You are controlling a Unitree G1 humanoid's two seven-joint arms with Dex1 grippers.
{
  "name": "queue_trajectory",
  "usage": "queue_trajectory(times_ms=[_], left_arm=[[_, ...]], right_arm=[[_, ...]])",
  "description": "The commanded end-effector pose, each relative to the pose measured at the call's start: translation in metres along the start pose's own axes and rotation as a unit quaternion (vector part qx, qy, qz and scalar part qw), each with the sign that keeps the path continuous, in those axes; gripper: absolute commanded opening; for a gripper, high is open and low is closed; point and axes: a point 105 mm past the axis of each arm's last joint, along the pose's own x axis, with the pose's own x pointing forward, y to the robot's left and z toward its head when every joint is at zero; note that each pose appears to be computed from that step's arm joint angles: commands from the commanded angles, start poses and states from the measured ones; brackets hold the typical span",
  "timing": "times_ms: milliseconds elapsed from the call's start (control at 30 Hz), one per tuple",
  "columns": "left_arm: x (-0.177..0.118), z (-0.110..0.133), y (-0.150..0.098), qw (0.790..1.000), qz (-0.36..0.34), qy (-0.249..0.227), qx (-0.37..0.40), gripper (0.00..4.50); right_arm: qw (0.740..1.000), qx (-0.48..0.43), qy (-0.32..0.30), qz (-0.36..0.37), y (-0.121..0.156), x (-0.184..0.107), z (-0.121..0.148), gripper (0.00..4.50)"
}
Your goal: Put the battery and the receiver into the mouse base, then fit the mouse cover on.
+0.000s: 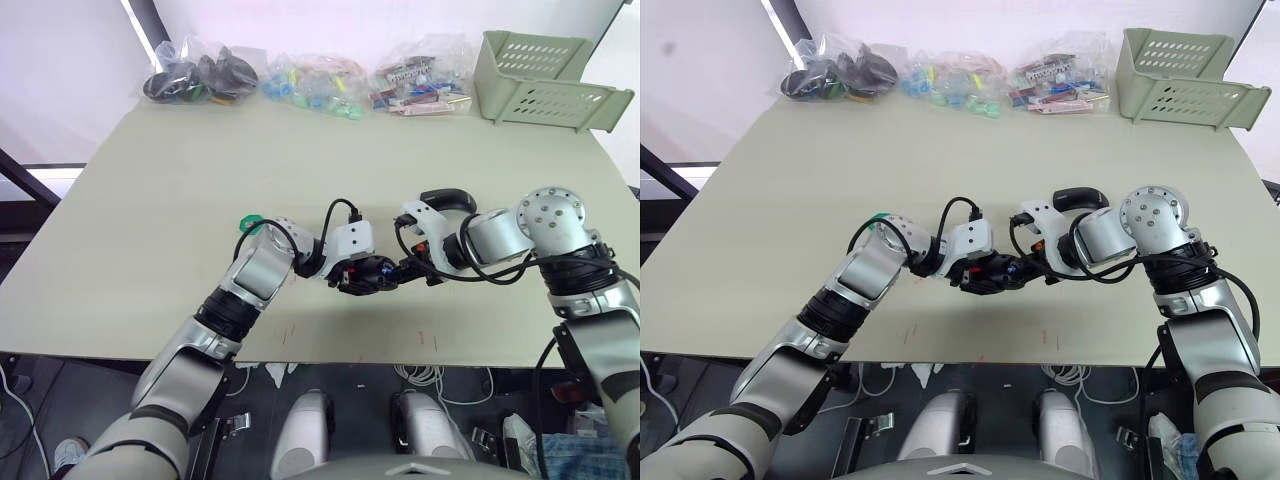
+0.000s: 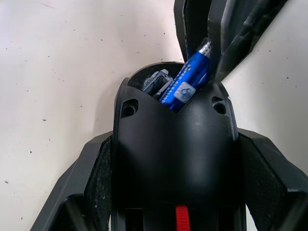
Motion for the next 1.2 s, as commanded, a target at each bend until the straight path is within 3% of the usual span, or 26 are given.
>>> queue_trajectory(times_ms=[33,100,133,433,700,1000,1100,1200], left_arm=[[0.018,-0.015,-0.012,0.999,-0.023,0.025,-0.020,2.92],[0.018,-0.015,-0.012,0.999,-0.022,0.025,-0.020,2.92],[0.018,-0.015,-0.012,0.999,-0.022,0.025,-0.021,2.92],[0.019,-0.015,-0.012,0.999,-0.022,0.024,-0.021,2.92],[0.019,-0.016,-0.012,0.999,-0.023,0.024,-0.022,2.92],[0.020,-0.016,-0.014,0.999,-0.026,0.024,-0.024,2.92],[0.021,-0.015,-0.015,0.999,-0.026,0.023,-0.025,2.92],[0.021,-0.014,-0.016,0.999,-0.027,0.022,-0.025,2.92]], right_arm=[[1.000,-0.006,0.000,-0.009,-0.001,-0.004,0.002,2.64],[1.000,-0.008,-0.004,-0.012,-0.003,-0.007,0.003,3.60],[1.000,-0.012,-0.008,-0.016,-0.004,-0.010,0.003,3.79],[0.995,-0.079,-0.043,-0.042,-0.003,-0.039,-0.014,3.79],[0.969,-0.161,-0.166,-0.090,0.000,-0.051,-0.036,3.79],[0.926,-0.171,-0.332,-0.049,0.007,-0.044,-0.036,3.79],[0.918,-0.175,-0.351,-0.055,0.003,-0.035,-0.038,2.97],[0.905,-0.187,-0.380,-0.050,0.004,-0.033,-0.037,1.50]])
